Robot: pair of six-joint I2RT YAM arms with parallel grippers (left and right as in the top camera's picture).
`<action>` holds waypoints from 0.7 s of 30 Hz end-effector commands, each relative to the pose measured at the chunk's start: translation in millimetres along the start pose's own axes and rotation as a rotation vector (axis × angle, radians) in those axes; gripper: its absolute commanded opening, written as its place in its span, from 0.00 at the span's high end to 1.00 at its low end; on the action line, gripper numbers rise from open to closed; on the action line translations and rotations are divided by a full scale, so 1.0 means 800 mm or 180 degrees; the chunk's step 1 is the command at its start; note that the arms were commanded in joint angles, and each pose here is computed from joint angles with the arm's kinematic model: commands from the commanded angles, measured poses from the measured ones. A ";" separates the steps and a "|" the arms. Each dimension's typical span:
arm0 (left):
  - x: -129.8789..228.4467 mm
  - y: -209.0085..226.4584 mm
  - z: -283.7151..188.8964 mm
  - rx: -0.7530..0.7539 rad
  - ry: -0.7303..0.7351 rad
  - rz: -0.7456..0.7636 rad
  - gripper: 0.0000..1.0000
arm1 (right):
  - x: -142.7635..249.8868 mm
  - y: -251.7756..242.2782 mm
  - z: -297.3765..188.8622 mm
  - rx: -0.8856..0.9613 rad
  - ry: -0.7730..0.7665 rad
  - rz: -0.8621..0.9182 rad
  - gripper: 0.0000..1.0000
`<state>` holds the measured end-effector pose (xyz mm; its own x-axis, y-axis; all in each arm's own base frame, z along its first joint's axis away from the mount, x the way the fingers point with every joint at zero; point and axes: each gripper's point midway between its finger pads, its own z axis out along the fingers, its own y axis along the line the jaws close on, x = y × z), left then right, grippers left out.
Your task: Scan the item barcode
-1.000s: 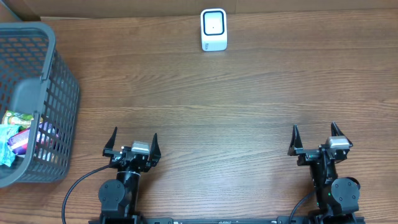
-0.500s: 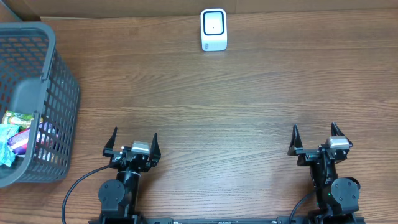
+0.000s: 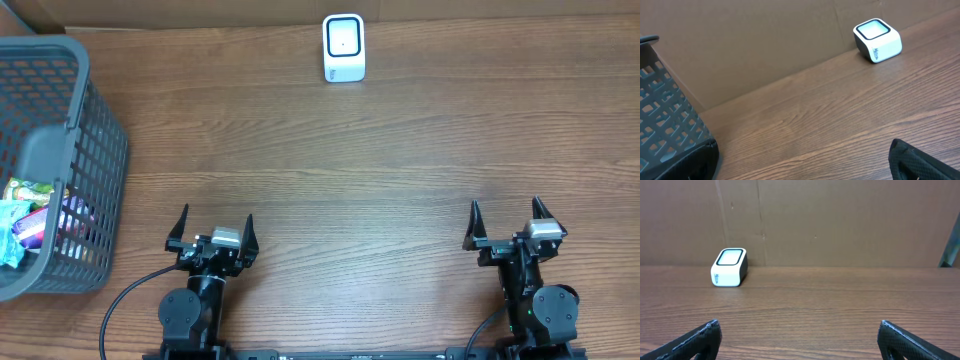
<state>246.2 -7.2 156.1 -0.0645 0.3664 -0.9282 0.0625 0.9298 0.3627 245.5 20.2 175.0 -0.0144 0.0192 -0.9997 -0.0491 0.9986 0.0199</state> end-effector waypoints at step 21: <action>-0.003 -0.006 0.000 0.0077 -0.0058 0.0074 0.00 | 0.002 -0.001 0.000 0.0007 -0.0015 -0.0002 0.00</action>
<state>246.2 -8.6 156.3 -0.0606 0.3695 -0.9273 0.0699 0.9283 0.3653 245.5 20.1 175.0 -0.0144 0.0200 -0.9997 -0.0487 0.9986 0.0207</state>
